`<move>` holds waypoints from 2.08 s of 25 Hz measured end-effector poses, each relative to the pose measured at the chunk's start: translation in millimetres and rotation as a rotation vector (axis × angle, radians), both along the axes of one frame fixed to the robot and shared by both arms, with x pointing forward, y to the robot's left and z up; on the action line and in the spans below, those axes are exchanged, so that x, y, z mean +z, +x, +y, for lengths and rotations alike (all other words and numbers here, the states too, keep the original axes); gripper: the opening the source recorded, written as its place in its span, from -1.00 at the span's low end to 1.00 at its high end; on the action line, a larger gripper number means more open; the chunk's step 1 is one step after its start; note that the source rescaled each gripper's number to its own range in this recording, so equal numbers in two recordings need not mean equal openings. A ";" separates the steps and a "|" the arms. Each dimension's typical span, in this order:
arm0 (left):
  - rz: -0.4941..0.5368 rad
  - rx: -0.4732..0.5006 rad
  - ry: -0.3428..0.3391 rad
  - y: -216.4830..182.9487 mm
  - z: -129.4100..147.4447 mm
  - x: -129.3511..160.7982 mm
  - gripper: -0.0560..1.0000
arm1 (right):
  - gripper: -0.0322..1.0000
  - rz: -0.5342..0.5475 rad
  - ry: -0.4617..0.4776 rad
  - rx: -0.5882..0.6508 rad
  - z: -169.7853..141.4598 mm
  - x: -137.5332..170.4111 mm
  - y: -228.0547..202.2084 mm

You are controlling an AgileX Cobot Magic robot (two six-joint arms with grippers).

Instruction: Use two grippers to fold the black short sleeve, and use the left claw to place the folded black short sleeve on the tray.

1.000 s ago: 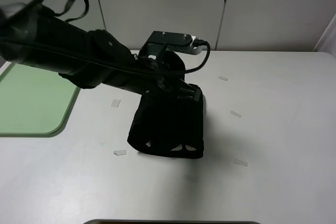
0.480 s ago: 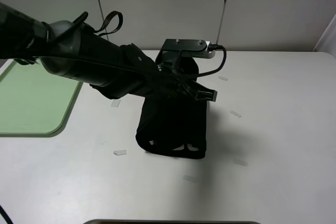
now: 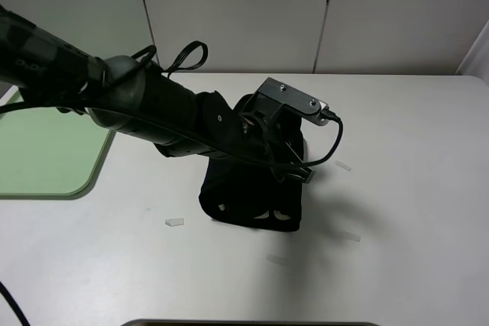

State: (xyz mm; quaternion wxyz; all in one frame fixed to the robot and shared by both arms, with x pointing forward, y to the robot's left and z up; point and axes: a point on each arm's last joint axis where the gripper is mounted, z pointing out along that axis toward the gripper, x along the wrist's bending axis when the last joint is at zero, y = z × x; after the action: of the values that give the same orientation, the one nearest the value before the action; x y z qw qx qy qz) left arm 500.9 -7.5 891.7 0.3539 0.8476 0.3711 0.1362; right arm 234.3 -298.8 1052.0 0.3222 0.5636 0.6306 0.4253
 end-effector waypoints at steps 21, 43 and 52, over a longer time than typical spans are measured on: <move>-0.009 0.093 -0.107 5.9 -3.1 0.4 -0.17 | 1.00 0.000 -0.001 0.000 0.0 0.0 0.0; -0.386 -0.096 -0.236 11.1 -12.9 58.6 0.58 | 1.00 0.000 -0.001 0.000 0.0 0.0 0.0; -0.387 -0.111 -0.089 23.8 26.3 98.1 0.58 | 1.00 0.000 -0.001 0.000 0.0 0.0 0.0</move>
State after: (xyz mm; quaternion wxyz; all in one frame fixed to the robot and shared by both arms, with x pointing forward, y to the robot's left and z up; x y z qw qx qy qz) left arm 524.6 18.8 989.8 0.4627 0.8084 0.2544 0.2601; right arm 234.3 -298.8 1052.0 0.3224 0.5633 0.6308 0.4251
